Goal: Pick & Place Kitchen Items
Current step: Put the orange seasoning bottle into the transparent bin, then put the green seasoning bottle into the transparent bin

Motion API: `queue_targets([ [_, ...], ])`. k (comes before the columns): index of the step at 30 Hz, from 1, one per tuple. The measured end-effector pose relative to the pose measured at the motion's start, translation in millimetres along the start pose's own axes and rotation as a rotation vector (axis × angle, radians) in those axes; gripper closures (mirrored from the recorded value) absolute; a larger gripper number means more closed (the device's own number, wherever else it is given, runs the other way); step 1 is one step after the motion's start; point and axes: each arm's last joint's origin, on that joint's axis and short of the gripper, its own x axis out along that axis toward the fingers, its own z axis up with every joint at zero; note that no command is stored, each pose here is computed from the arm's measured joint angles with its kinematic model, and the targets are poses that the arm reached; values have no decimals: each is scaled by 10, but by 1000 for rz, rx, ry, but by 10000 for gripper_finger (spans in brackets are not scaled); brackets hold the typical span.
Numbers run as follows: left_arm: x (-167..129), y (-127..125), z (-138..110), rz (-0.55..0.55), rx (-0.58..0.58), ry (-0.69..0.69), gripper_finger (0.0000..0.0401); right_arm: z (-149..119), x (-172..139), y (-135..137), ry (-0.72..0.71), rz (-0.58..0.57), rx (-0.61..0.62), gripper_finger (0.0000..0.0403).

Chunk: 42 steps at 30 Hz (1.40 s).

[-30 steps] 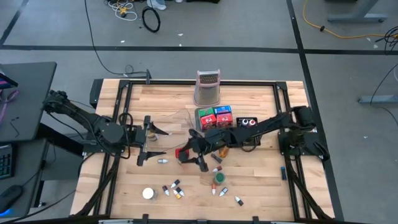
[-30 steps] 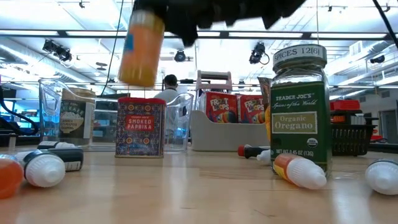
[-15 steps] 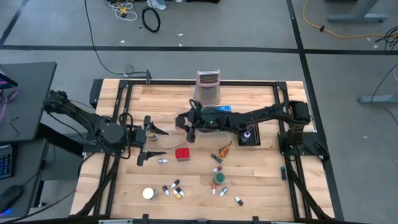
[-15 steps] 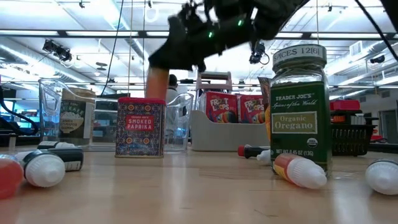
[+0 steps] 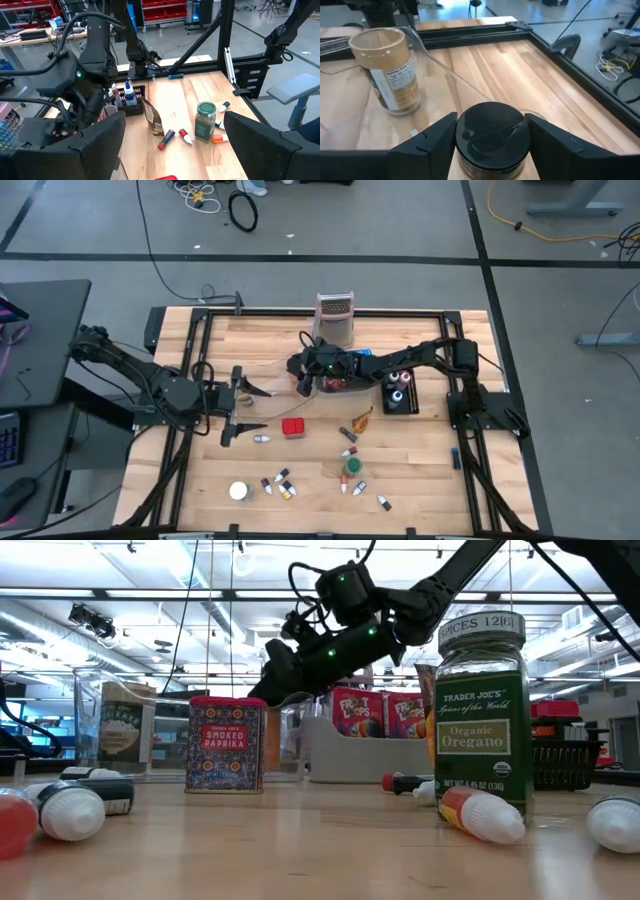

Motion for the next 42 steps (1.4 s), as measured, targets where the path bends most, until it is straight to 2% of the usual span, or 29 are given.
queue_targets([
  [13,0,0,0,0,0,0,55,14,6,-11,-18,13,-51,136],
  [20,13,-6,-10,0,0,8,55,258,-167,57,-81,29,-100,133],
  [24,83,-40,-48,1,2,37,55,446,-404,188,-65,65,-196,137],
  [27,179,-86,-110,3,-1,80,55,554,-618,344,-39,109,-310,141],
  [31,341,-159,-215,20,23,141,55,646,-944,593,12,189,-393,142],
  [37,556,-250,-347,68,11,189,55,657,-1439,928,133,312,-418,142],
  [42,662,-295,-446,83,6,231,55,493,-1744,1218,295,394,-382,142],
])
